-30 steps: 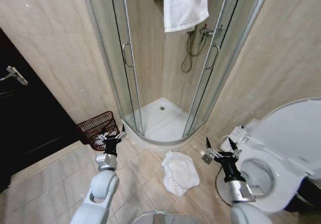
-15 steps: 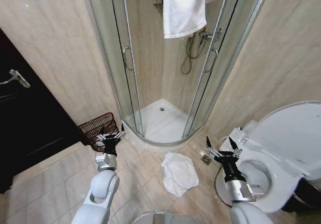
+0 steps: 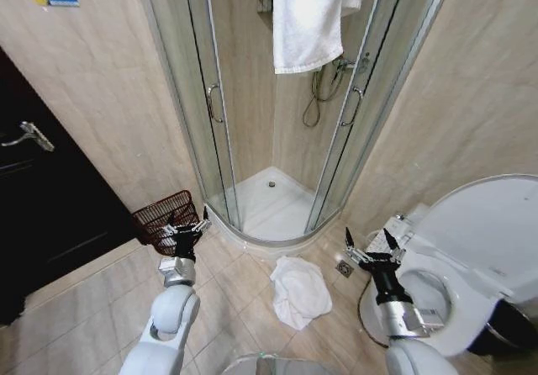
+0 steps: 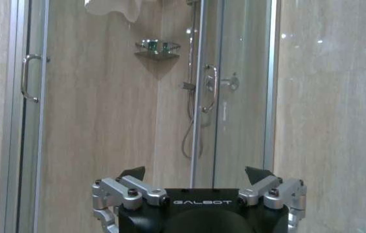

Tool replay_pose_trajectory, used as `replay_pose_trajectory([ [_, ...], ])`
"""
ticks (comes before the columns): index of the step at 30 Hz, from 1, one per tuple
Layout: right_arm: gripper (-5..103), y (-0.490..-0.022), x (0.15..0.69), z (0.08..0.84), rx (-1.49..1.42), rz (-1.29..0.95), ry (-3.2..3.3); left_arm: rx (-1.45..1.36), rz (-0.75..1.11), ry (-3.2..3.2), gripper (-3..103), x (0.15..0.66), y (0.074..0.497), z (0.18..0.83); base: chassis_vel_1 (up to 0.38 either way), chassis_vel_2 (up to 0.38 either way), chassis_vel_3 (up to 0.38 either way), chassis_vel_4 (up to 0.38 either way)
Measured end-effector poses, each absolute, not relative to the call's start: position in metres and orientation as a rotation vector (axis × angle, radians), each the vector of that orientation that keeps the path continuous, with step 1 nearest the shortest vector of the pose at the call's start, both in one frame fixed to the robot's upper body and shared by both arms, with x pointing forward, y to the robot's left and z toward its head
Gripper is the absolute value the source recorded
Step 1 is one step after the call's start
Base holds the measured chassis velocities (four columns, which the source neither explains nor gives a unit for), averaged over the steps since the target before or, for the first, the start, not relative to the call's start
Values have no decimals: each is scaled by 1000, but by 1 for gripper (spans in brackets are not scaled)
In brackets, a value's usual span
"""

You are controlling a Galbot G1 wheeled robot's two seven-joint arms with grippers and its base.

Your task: Discard the used towel into the hamper.

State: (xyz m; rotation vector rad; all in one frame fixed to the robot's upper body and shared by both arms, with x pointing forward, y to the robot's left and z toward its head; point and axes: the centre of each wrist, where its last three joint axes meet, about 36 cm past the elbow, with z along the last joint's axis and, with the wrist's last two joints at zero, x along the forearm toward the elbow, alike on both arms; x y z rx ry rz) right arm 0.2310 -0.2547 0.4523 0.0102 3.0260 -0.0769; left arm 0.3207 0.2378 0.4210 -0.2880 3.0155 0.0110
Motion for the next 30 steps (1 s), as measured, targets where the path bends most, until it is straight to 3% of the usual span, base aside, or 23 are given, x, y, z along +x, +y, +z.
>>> replay_pose_trajectory([
  [23,100,-255,245,467,20,-51,3011,-270,-4,3005,100,319,235,418,0,0,0,0],
  [30,100,-264,247,490,106,-24,2969,-148,-13,2993,100,327,229,416,0,0,0,0],
])
